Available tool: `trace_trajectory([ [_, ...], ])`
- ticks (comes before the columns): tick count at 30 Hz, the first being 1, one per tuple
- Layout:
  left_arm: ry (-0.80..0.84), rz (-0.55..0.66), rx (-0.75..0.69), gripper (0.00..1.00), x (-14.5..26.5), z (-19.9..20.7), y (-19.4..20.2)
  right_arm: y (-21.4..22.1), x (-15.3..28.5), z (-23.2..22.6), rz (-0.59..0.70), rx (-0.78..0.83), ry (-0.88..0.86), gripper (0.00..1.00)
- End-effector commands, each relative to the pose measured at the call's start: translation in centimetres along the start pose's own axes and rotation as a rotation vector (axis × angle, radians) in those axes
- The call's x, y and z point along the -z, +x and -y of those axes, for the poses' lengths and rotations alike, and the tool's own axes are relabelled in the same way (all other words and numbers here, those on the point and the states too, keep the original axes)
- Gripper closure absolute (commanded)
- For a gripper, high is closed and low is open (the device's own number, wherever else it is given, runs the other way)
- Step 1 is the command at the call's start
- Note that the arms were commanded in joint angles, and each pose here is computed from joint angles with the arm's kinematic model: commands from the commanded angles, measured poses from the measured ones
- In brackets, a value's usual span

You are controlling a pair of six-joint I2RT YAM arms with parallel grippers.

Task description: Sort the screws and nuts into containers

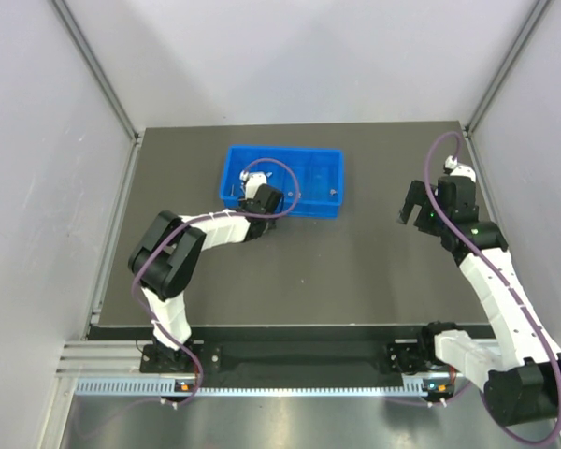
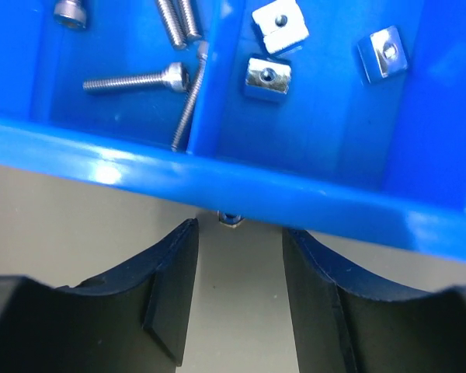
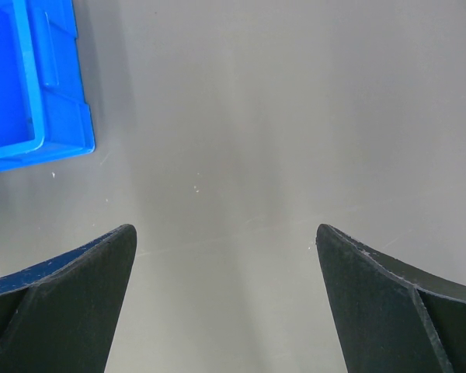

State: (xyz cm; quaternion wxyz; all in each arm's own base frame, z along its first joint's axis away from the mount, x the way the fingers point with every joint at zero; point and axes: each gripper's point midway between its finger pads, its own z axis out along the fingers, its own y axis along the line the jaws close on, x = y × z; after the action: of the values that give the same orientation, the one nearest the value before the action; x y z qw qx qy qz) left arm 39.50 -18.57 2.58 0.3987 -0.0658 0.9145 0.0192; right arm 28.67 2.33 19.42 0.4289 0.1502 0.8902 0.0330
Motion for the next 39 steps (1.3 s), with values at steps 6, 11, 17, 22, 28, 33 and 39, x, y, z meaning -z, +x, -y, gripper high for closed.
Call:
trace_trajectory([
  [6,-0.058,0.020,0.046,0.50,-1.0,-1.5,-0.2,-1.7,0.0,0.3,0.043,-0.012,0.018,0.00],
  [11,-0.057,0.011,0.039,0.52,-1.2,-1.8,0.2,-1.6,-0.2,0.0,0.037,-0.012,0.010,0.00],
  [17,-0.048,-0.013,0.037,0.62,-1.5,-1.5,1.0,-1.8,-0.1,0.1,0.042,-0.015,0.010,0.00],
  [22,-0.055,-0.013,0.029,0.66,-1.6,-1.7,1.1,-1.9,0.0,0.0,0.043,-0.016,0.006,0.00],
  [28,-0.039,-0.036,0.030,0.82,-1.2,-1.6,1.4,-2.1,0.2,0.0,0.050,-0.018,0.007,0.00],
  [33,0.016,-0.054,0.071,0.91,0.3,-0.8,1.1,-2.1,0.1,-0.1,0.048,-0.019,0.006,0.00],
  [39,0.033,-0.016,0.086,0.92,2.0,-0.9,-0.7,-2.0,0.0,-0.3,0.044,-0.022,-0.005,0.00],
])
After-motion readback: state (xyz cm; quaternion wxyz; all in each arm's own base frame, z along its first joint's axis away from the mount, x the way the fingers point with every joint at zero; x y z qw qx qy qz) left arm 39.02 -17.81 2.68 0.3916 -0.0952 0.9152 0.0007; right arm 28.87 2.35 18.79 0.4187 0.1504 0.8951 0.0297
